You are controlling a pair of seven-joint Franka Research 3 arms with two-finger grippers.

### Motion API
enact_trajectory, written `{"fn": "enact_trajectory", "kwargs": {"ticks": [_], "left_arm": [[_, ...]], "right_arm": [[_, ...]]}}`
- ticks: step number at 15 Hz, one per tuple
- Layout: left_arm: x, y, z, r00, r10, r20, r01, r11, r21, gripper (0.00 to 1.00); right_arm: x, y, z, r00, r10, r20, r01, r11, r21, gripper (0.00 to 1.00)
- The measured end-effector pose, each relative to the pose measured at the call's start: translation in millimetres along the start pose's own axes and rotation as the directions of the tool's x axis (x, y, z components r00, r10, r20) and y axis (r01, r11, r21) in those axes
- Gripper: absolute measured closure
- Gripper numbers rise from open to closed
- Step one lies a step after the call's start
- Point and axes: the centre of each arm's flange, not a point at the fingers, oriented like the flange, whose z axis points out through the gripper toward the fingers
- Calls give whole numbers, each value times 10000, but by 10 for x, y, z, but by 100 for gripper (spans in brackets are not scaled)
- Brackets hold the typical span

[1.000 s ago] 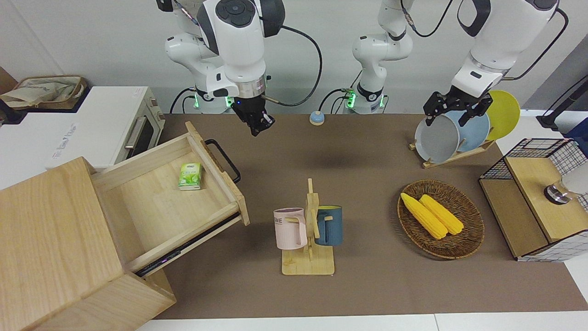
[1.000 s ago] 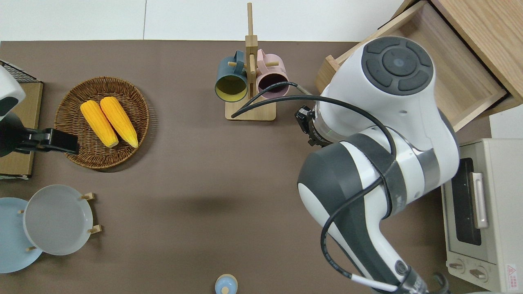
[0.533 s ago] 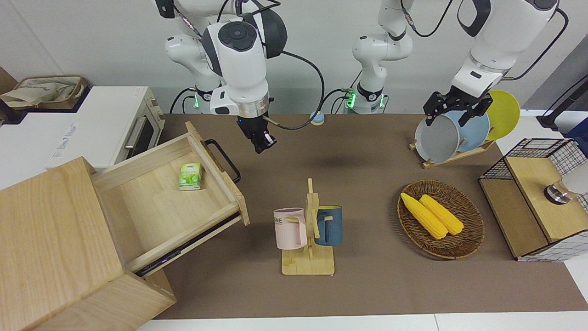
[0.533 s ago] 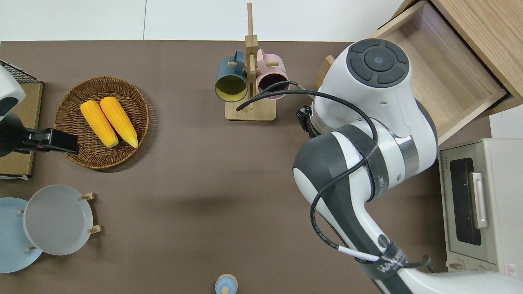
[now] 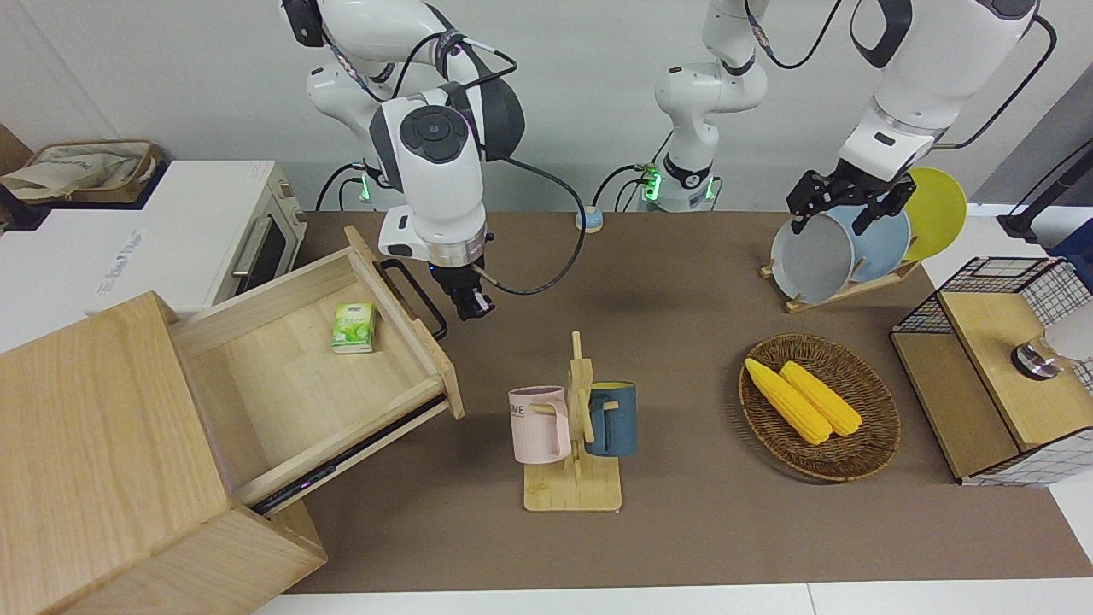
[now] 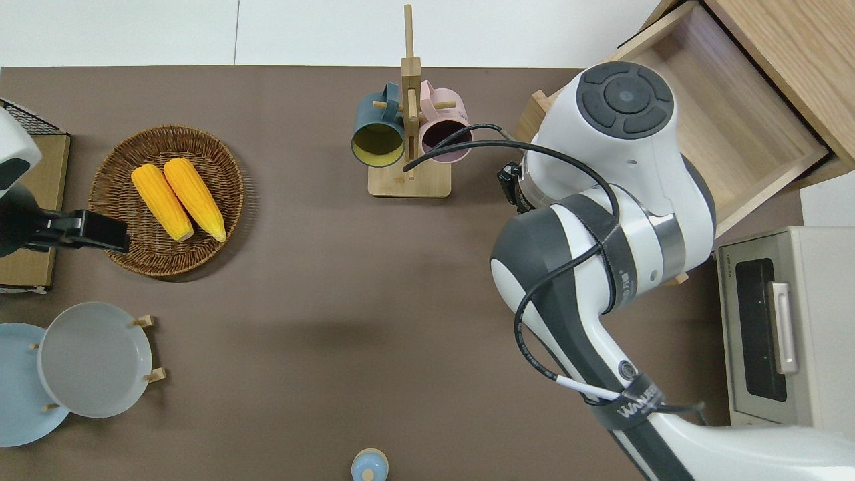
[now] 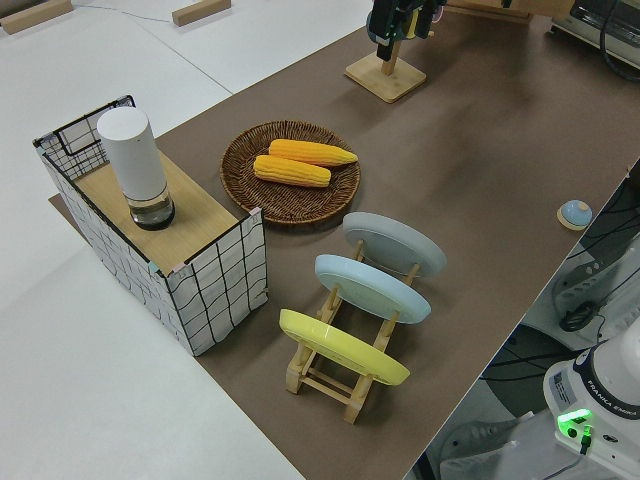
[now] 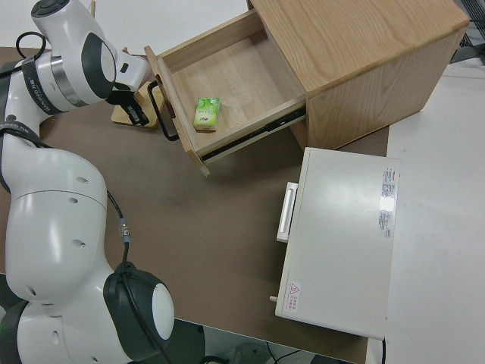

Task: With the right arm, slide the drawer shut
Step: 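Push the drawer front away from the robot with the right gripper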

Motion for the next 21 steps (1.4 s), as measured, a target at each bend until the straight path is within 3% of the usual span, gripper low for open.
{"fn": "enact_trajectory", "kwargs": {"ticks": [5, 9, 17, 21], "left_arm": [[0, 0, 0, 10000, 0, 0, 0, 10000, 0, 0], [0, 0, 0, 10000, 0, 0, 0, 10000, 0, 0], [0, 0, 0, 10000, 0, 0, 0, 10000, 0, 0], [0, 0, 0, 10000, 0, 0, 0, 10000, 0, 0]], "right_arm": [[280, 39, 158, 9993, 366, 21, -366, 9992, -126, 99], [470, 85, 176, 9998, 202, -67, -202, 9998, -47, 99], [989, 239, 211, 9997, -105, -224, 111, 9997, 236, 99], [1282, 381, 237, 9979, -601, -257, 607, 9979, 205, 99]]}}
